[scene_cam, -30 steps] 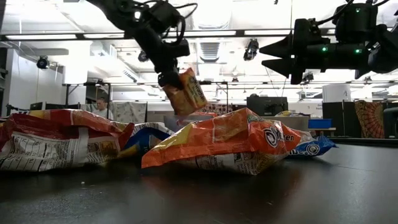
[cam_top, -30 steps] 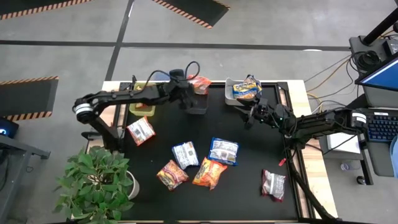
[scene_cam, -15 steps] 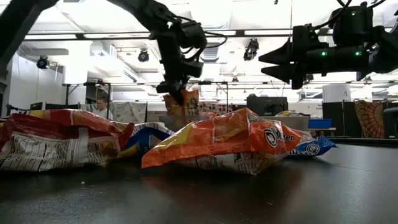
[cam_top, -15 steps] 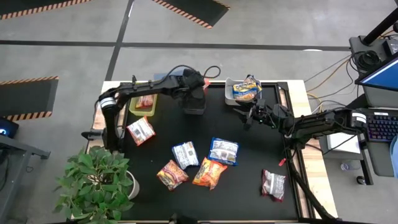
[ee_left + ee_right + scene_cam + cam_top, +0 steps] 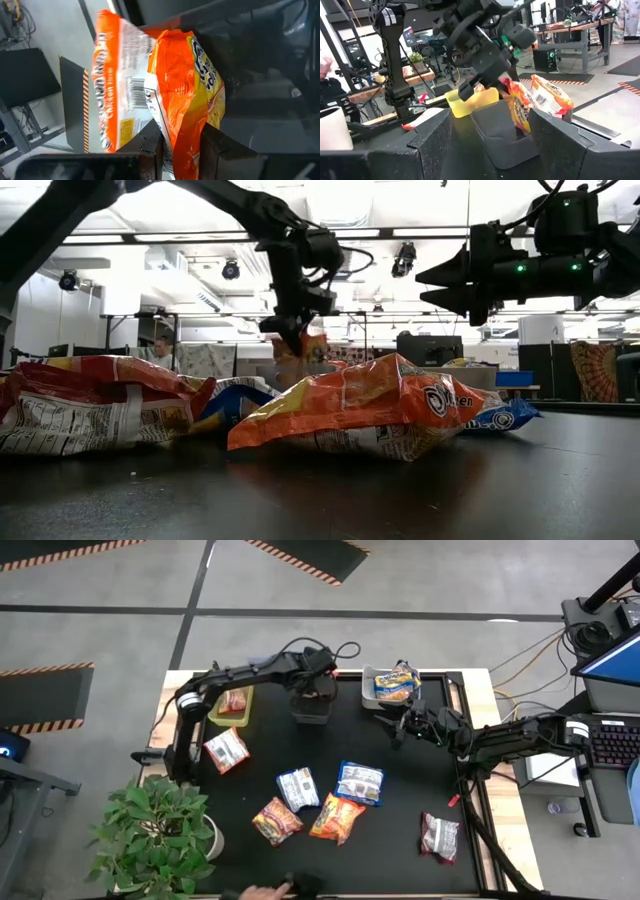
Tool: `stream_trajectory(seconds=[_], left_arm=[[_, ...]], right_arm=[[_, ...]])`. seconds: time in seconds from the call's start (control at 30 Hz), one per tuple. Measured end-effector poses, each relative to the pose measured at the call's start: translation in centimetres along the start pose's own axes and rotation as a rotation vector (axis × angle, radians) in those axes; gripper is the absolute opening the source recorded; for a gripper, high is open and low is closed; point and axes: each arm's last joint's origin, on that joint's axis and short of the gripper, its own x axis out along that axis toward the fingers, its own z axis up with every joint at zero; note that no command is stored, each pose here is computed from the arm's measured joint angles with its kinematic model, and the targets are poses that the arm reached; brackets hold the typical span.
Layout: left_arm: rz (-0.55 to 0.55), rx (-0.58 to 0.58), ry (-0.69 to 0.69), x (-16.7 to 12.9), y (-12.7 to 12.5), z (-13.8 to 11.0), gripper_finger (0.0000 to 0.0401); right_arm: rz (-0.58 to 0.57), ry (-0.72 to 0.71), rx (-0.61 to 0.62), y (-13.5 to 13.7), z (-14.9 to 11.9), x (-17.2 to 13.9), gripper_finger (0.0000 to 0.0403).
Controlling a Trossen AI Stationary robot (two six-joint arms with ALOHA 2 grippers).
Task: Sort Maruchan noodles
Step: Put the orange noodle pack into the black bin
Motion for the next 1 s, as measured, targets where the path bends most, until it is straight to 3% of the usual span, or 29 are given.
stream_trajectory(seconds=[0.8,1.0], left_arm=[[0.112,-0.042,0.001,1.1,0.7,0.8,0.0171],[0.179,-0.050,0.056,1.0,1.0,0.7,0.0182]], right_arm=[[0.001,0.001,0.006,0.0,0.0,0.0,0.0249],[0.003,0.001,0.007,0.0,0.0,0.0,0.0249]])
